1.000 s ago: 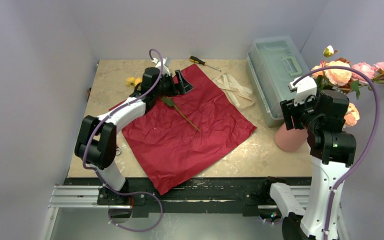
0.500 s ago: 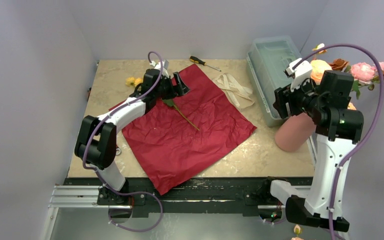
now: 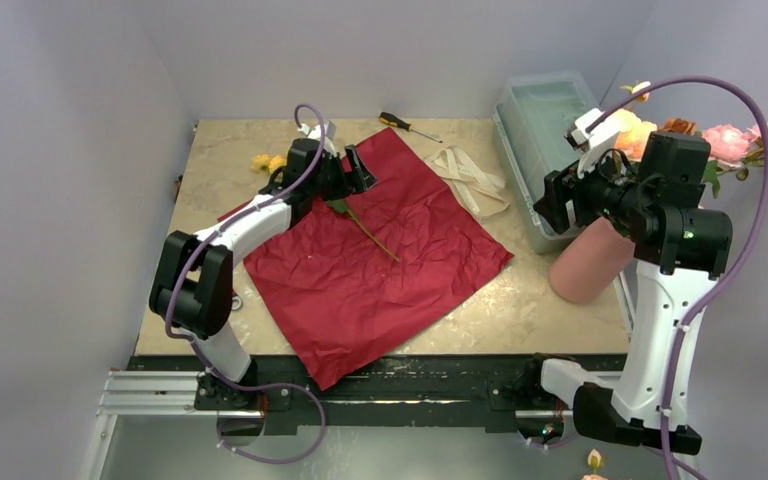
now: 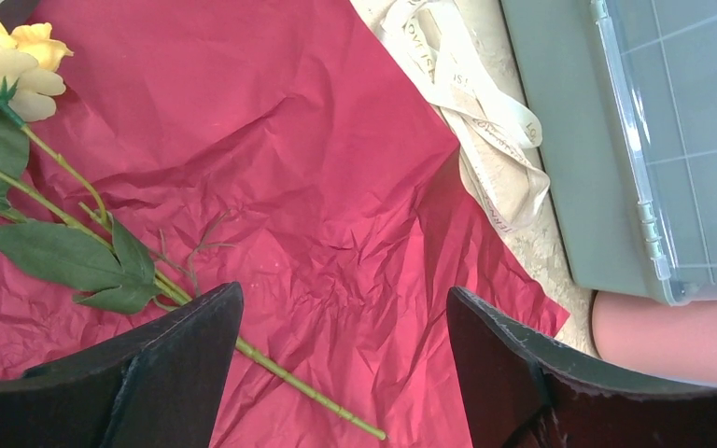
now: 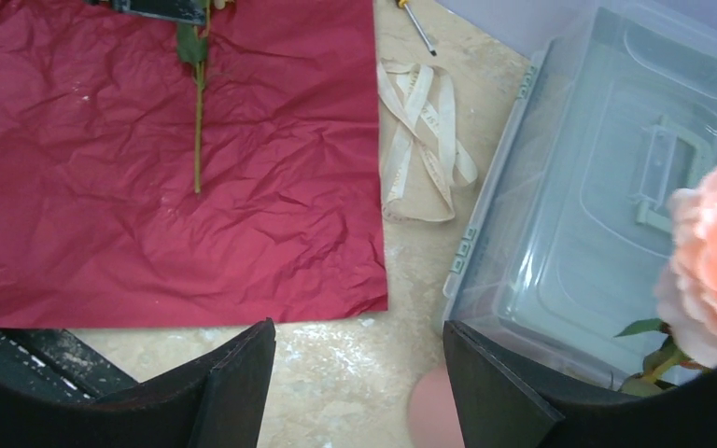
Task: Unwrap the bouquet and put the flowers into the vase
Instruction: Pick up the fake flower from the wrapping paper.
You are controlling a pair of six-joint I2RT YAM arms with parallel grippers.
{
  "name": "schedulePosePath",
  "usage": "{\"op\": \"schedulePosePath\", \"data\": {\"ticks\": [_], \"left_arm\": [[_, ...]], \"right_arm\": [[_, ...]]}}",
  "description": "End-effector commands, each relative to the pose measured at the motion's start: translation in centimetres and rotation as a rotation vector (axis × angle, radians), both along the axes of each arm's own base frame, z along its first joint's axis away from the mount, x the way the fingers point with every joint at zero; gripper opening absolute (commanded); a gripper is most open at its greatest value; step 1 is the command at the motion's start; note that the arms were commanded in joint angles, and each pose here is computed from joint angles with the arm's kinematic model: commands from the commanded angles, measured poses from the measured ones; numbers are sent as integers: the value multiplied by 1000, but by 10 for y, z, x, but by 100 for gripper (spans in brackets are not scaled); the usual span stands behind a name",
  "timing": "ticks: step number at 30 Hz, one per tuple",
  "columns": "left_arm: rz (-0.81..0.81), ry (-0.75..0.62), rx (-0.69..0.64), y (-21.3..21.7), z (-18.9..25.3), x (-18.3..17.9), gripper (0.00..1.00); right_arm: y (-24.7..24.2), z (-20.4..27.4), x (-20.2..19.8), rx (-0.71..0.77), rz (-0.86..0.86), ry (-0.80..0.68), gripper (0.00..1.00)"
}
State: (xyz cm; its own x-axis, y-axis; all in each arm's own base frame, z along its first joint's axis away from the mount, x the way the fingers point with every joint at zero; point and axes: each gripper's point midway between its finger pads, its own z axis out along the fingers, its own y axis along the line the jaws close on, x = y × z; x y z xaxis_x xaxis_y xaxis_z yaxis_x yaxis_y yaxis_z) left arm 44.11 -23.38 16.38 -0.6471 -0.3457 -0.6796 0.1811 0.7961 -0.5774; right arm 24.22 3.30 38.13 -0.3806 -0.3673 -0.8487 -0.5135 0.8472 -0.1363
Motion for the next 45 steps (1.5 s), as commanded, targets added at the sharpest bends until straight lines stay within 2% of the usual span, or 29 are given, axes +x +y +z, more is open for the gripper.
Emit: {"op": "schedulePosePath", "data": {"ticks": [1,8,10,13,16,20,27,32,37,42,45], "left_arm": [[39,-55,-25,4,27,10,79],[219,30,105,39,4,15,71],[306,97,156,53,-10,17,65],[355,181,204,59,-30,19,63],[397,182,205,63,-38,24,59],[453,200,280,72,-53,34,55],[499,176,333,79,-70,53,53],[518,180,357,78,-87,69,58],[529,190,398,81,-103,78,58],[517,218,410,79,-116,79,48],[503,251,387,77,-120,76,34]], "right_arm": [[16,-4,-9,32,78,19,69],[38,-8,-4,85,114,29,67],[50,-11,0,91,134,31,67],[58,-13,7,102,162,38,67],[65,-13,16,93,188,40,67],[73,-13,26,86,213,41,68],[75,-14,34,80,215,46,69],[74,-17,36,79,210,54,69],[75,-16,38,86,202,52,69],[75,-13,39,97,193,49,69],[75,-13,41,101,188,46,70]]}}
